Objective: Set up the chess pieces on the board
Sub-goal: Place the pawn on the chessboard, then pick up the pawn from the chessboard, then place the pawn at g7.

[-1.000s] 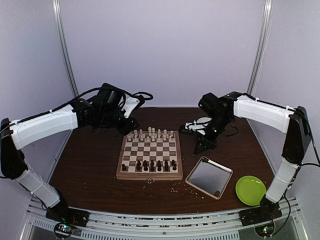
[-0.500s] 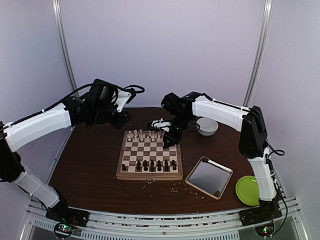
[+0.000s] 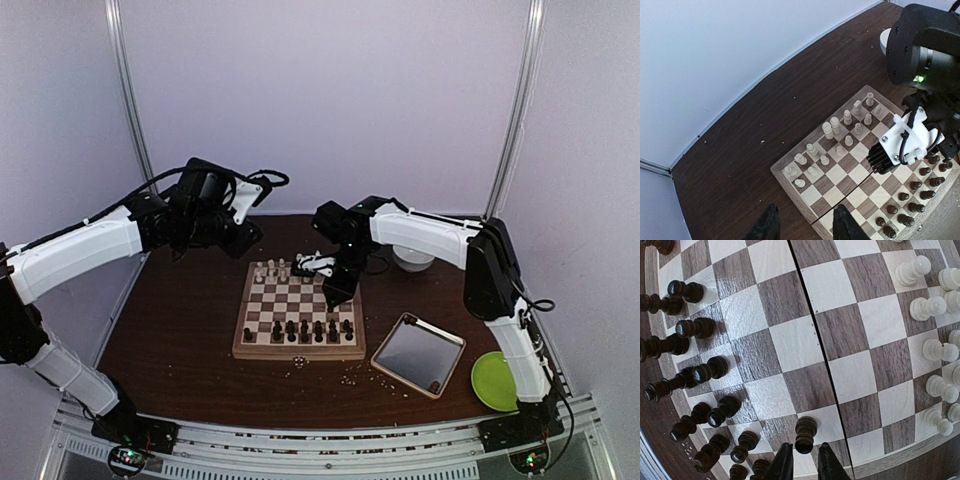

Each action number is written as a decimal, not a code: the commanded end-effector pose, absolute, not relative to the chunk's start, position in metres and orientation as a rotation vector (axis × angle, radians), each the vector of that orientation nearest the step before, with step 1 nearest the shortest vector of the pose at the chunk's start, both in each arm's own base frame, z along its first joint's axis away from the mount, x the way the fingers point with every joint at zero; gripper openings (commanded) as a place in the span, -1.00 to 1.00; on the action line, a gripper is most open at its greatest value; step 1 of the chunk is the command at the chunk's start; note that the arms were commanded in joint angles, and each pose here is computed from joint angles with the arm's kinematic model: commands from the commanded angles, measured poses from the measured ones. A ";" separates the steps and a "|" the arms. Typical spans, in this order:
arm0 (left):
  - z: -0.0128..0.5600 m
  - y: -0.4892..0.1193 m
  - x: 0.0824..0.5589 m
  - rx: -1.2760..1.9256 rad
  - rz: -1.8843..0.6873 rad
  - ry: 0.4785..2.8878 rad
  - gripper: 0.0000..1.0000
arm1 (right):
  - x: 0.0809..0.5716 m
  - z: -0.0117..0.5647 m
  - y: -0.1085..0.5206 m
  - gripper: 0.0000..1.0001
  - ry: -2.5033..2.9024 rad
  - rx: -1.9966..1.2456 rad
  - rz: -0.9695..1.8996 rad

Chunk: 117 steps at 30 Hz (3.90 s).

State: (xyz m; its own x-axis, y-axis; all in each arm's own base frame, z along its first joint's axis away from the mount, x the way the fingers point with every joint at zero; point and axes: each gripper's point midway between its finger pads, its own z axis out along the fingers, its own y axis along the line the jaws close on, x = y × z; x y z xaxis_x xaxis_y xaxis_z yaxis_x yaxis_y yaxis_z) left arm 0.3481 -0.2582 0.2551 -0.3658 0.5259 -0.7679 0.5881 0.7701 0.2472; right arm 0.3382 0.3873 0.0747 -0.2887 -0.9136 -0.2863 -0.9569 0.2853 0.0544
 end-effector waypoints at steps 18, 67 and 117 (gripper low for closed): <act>0.208 -0.346 0.317 1.082 -0.556 2.105 -0.19 | 0.284 0.172 0.255 -0.40 2.184 -1.525 0.520; 0.075 -0.419 0.333 1.189 -0.449 2.396 -0.86 | 0.268 0.133 0.222 -0.46 2.134 -1.564 0.430; 0.064 -0.273 0.286 1.001 -0.189 2.548 -0.88 | 0.267 0.110 0.224 -0.46 2.219 -1.594 0.473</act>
State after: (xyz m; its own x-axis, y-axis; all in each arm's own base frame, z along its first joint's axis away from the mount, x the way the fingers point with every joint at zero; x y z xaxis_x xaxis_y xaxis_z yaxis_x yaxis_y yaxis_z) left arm 0.2812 -0.2716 0.0590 -0.6702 0.6408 -0.3744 0.6863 0.7271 0.0158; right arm 0.2672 0.2252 0.1116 -0.2863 -0.8245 -0.4881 -0.9513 0.3053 0.0424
